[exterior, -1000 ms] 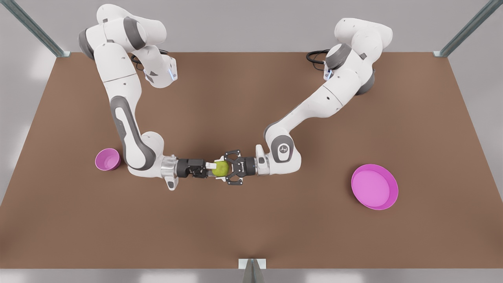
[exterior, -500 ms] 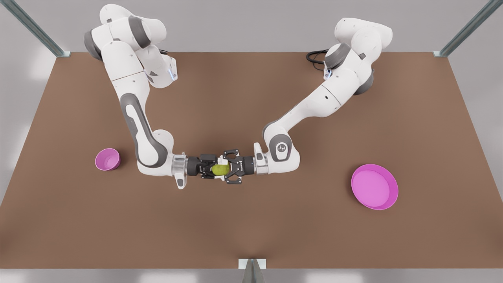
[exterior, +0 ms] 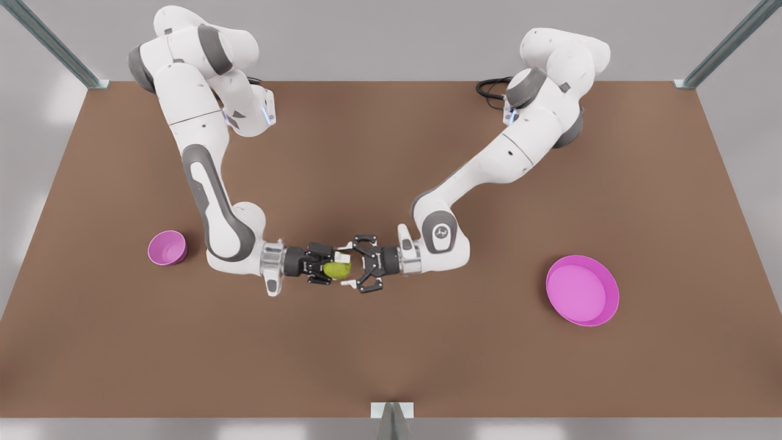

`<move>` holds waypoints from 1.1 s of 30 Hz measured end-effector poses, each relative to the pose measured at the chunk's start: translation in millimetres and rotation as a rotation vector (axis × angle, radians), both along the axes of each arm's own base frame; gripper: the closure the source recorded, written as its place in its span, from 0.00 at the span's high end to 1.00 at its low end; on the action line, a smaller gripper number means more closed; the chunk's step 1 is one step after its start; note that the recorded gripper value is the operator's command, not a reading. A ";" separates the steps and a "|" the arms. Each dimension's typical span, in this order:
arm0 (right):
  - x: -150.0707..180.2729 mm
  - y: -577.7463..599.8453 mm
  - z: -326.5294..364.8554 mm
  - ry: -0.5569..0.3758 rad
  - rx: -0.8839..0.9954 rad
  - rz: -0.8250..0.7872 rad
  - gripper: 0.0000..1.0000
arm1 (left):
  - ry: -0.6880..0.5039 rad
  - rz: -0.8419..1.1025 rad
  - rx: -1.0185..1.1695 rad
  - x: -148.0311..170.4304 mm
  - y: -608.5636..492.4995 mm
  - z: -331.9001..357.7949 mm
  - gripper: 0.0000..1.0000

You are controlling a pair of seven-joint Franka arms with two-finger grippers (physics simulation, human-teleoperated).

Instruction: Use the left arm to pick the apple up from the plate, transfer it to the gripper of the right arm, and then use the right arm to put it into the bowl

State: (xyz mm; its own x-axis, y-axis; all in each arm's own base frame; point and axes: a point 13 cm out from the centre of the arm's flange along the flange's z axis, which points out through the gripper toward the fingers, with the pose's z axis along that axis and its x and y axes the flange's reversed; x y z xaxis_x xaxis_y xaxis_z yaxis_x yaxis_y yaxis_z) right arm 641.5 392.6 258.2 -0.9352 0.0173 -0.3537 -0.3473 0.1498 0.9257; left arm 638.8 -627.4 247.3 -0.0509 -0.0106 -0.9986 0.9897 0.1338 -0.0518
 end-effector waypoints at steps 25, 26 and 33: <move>-10.6 -435.9 -63.6 -0.192 -1.017 0.359 0.63 | 0.229 -0.189 1.495 -11.1 534.1 178.1 1.00; -14.5 -451.9 -59.6 -0.188 -1.055 0.372 0.63 | 0.321 -0.078 1.560 -14.8 560.6 190.3 1.00; -40.3 -485.7 -50.4 -0.155 -1.180 0.466 0.64 | 0.735 0.399 1.518 -59.1 617.3 215.9 1.00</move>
State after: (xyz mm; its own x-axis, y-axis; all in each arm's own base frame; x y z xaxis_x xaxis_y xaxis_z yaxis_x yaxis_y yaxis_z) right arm 601.2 -93.1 207.8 -0.7154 -0.6977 -0.0362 -0.6808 0.6845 0.2607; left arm 579.7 -10.0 463.1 -0.6909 0.7161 0.0992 0.7156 0.6969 -0.0464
